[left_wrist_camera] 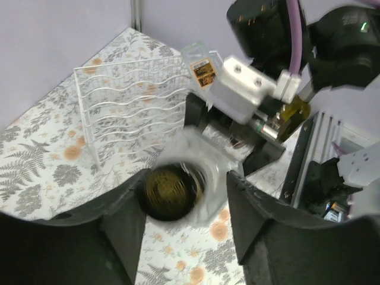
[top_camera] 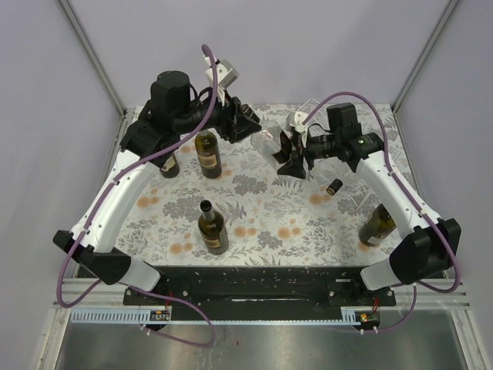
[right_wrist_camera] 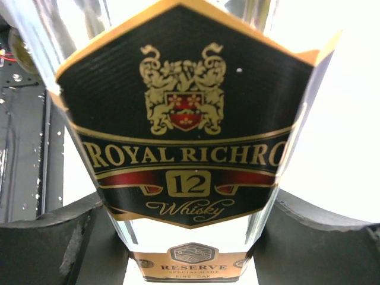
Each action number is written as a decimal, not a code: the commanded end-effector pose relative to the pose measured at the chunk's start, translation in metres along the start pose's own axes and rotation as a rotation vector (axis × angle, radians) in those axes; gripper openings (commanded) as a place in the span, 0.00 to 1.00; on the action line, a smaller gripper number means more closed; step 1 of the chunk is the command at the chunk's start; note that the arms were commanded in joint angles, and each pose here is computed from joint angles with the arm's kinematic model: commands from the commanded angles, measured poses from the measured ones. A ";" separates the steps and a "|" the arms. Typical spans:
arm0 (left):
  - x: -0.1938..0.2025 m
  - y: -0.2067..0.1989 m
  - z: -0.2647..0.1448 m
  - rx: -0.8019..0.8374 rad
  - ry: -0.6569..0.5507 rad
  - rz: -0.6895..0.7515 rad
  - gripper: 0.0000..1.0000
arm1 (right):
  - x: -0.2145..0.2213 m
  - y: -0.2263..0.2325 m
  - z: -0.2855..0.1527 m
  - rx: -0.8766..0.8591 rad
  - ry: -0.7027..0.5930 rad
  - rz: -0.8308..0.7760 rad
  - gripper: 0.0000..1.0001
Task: Put the wine bottle on the wine rack
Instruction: Pick up the wine bottle from the center of the board.
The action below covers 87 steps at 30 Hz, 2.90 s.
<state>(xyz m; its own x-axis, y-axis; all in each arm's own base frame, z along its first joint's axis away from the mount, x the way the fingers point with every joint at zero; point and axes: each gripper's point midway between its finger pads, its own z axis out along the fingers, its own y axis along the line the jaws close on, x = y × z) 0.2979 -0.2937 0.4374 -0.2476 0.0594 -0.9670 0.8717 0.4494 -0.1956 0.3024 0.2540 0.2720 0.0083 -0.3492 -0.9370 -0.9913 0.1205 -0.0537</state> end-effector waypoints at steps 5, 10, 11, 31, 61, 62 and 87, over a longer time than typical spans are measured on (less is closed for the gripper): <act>-0.012 0.002 -0.007 -0.004 -0.048 0.180 0.89 | -0.009 -0.028 -0.059 0.123 0.086 -0.077 0.00; -0.011 0.011 -0.004 -0.036 -0.041 0.205 0.99 | -0.002 -0.043 -0.073 0.165 0.148 -0.077 0.00; -0.011 0.012 -0.004 -0.041 -0.040 0.211 0.99 | 0.000 -0.048 -0.077 0.181 0.159 -0.076 0.00; 0.015 0.042 0.034 -0.023 0.146 0.863 0.99 | 0.026 -0.097 -0.123 0.283 0.461 -0.340 0.00; 0.096 0.043 0.086 0.130 0.348 1.057 0.99 | 0.028 -0.085 -0.138 0.288 0.418 -0.281 0.00; 0.095 0.044 0.087 0.124 0.339 1.060 0.99 | 0.029 -0.084 -0.137 0.283 0.414 -0.275 0.00; 0.090 -0.004 0.123 0.426 0.168 0.787 0.99 | -0.006 -0.052 -0.128 0.267 0.228 -0.285 0.00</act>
<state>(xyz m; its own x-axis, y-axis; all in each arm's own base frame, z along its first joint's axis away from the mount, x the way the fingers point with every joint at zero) 0.3372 -0.3839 0.3151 0.4395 0.4280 -0.7897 0.8926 -0.1094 0.4374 0.3397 0.1149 0.2678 0.0549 -0.6831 -0.7282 -0.9332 0.2242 -0.2807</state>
